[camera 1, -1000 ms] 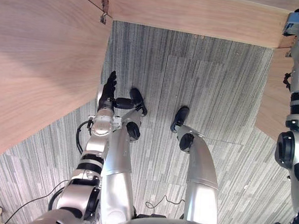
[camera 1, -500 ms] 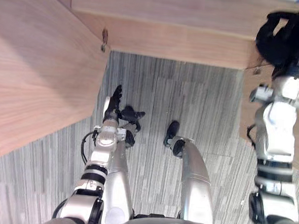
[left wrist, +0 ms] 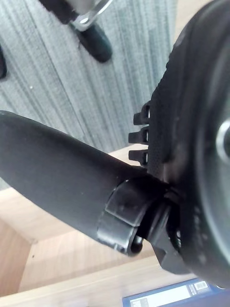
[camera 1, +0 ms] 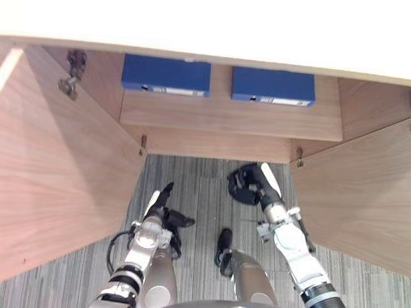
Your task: Walk over to the cabinet, pick up the folder, carry it to the office cabinet, place the folder inside the office cabinet, then close the office cabinet door
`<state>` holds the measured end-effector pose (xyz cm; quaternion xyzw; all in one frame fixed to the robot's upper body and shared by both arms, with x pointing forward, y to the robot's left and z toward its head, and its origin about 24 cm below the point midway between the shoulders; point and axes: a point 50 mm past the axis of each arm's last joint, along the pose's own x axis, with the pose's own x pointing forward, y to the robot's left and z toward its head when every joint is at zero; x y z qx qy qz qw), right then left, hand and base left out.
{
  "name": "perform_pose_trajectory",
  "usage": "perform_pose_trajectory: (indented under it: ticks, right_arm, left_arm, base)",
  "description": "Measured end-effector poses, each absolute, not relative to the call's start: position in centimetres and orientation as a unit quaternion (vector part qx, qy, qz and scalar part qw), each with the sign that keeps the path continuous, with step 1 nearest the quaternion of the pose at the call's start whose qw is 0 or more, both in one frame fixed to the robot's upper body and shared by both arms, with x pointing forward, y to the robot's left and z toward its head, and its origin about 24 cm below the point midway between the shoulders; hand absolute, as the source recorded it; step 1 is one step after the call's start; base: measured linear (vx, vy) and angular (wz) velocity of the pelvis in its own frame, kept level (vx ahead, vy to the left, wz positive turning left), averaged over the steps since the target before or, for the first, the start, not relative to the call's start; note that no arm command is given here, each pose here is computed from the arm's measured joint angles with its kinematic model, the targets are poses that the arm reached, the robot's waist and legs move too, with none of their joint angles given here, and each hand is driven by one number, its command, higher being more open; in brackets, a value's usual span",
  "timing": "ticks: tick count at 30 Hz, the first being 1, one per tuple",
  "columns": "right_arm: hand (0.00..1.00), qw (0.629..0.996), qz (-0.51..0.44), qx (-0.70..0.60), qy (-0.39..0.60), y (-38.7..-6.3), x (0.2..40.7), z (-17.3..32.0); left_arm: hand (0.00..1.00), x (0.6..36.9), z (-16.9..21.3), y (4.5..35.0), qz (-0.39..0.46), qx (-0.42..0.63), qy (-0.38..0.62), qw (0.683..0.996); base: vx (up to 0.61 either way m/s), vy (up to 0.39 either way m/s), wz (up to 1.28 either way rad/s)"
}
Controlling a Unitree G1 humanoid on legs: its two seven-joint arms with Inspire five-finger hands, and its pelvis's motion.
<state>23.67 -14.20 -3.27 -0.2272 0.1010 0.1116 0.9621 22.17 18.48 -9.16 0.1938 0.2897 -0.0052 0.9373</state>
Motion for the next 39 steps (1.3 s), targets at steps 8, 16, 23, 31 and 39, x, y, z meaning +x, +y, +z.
perform_pose_trajectory:
  ticks: [8, 16, 23, 31, 39]
  right_arm:
    - [1.00, 0.929, 0.023, -0.195, 0.315, -17.6, 18.9, -10.9]
    - [1.00, 0.889, -0.070, -0.129, 0.434, -19.6, 14.2, -14.1]
    - [1.00, 0.868, -0.153, -0.036, 0.471, -20.2, 11.9, -15.0]
    - [1.00, 0.859, -0.191, 0.017, 0.475, -19.8, 11.7, -15.2]
    - [1.00, 0.836, -0.268, 0.067, 0.474, -21.4, 10.3, -15.4]
  left_arm:
    - [1.00, 18.7, -11.4, 20.1, 0.016, 0.203, 0.352, 0.914]
    - [1.00, 15.3, -13.6, 19.1, 0.010, 0.185, 0.416, 0.890]
    - [1.00, 13.4, -14.7, 19.5, 0.017, 0.180, 0.460, 0.869]
    - [1.00, 12.3, -15.2, 19.7, 0.016, 0.180, 0.481, 0.858]
    - [1.00, 12.1, -15.3, 19.6, 0.013, 0.181, 0.486, 0.855]
  base:
    - [0.05, 0.053, -0.22]
    - [-0.07, 0.053, -0.17]
    - [-0.04, 0.053, 0.00]
    - [0.04, 0.014, -0.24]
    - [0.01, -0.029, -0.60]
